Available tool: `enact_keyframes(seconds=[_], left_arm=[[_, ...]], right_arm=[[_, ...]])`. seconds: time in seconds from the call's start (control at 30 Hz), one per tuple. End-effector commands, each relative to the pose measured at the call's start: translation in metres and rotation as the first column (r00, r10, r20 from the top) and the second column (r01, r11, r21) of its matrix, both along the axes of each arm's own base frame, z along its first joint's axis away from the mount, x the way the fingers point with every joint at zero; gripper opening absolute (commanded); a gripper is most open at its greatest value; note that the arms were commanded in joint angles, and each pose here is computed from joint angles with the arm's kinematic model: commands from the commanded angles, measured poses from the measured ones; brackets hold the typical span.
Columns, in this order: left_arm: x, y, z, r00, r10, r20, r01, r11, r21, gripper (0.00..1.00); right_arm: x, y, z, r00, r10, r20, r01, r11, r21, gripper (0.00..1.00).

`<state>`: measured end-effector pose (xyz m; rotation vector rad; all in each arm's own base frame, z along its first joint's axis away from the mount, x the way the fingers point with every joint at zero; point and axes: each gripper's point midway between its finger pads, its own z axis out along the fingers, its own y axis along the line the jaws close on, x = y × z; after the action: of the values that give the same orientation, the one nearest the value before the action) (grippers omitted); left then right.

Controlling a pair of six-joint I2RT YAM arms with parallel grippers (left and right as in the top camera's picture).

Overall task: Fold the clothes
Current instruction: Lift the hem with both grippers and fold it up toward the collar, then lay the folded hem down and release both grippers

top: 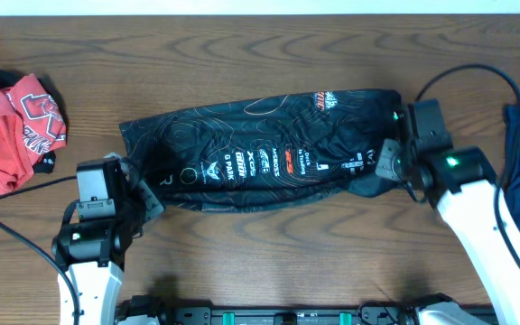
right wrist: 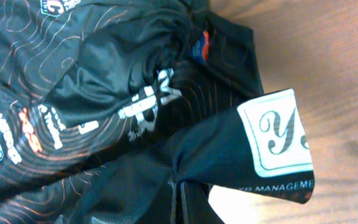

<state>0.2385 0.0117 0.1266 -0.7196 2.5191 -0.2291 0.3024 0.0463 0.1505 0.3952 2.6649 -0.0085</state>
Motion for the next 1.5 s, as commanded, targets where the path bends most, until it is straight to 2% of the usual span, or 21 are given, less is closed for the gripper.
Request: enact_keyframes(seconds=[0.0, 0.27, 0.7, 1.0, 1.47], left_arm=[[0.013, 0.004, 0.008, 1.000, 0.005, 0.026, -0.005, 1.000, 0.017, 0.06], [0.037, 0.006, -0.010, 1.000, 0.018, 0.005, -0.018, 1.000, 0.007, 0.06], [0.068, 0.025, 0.003, 0.987, 0.094, 0.128, -0.103, 0.992, 0.068, 0.06], [0.082, 0.034, 0.001, 0.978, 0.135, 0.156, -0.150, 0.985, 0.086, 0.06], [0.113, 0.036, -0.052, 0.985, 0.147, 0.085, -0.154, 0.986, 0.072, 0.06]], right_arm=[[0.018, 0.003, 0.001, 0.999, 0.041, 0.004, -0.041, 0.999, -0.017, 0.01], [0.058, 0.008, 0.013, 0.996, 0.051, 0.068, -0.050, 0.999, -0.014, 0.01], [0.112, -0.005, 0.002, 0.996, 0.062, 0.066, -0.062, 0.998, -0.007, 0.01], [0.144, 0.009, 0.001, 0.992, 0.096, 0.086, -0.099, 0.995, 0.033, 0.01], [0.175, 0.026, -0.025, 0.987, 0.126, 0.102, -0.134, 0.988, 0.074, 0.01]])
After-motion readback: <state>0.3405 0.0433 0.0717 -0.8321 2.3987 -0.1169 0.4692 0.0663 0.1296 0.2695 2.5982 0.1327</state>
